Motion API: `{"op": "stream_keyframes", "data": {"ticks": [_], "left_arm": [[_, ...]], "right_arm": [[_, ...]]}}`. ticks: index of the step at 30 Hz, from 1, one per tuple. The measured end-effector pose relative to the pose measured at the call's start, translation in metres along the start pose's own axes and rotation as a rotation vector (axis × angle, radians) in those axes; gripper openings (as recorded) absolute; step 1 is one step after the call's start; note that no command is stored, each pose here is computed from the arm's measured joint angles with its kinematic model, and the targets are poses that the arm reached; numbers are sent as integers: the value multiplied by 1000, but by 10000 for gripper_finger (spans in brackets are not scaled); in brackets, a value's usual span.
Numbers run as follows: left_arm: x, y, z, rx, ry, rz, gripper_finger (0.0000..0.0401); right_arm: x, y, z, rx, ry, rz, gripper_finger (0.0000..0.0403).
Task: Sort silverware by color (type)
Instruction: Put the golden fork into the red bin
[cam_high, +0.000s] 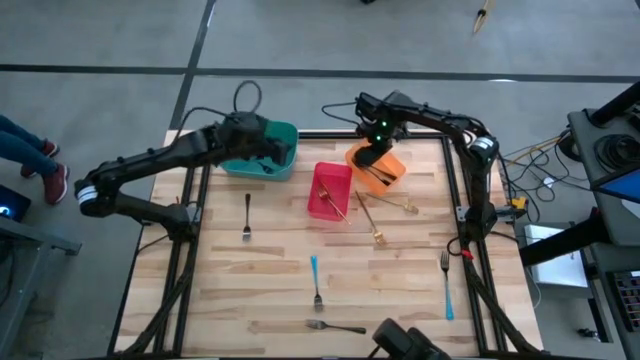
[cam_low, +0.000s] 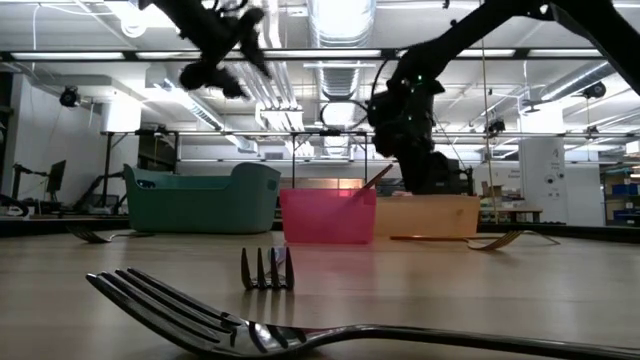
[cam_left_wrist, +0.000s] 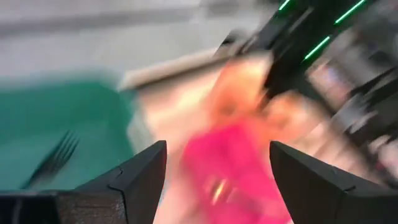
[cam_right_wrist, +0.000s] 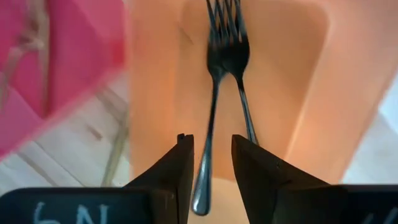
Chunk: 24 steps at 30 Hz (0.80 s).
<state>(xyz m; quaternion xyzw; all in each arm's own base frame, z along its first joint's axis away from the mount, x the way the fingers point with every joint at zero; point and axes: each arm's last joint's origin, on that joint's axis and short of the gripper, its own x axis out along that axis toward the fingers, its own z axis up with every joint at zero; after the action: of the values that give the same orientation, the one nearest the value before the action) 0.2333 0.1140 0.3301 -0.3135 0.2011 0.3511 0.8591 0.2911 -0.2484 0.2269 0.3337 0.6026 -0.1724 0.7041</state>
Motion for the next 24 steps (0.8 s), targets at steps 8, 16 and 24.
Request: {"op": "stream_keyframes", "data": {"ticks": [8,16,24], "left_arm": [[8,24,-42,-43,421,322,263],[31,22,-70,-13,588,414,263],[47,17,-94,42,686,447,263]], "right_arm": [[-47,13,8,5,-164,5,96],[-99,28,26,-54,-409,18,82],[-152,42,47,-111,-788,55,82]]}}
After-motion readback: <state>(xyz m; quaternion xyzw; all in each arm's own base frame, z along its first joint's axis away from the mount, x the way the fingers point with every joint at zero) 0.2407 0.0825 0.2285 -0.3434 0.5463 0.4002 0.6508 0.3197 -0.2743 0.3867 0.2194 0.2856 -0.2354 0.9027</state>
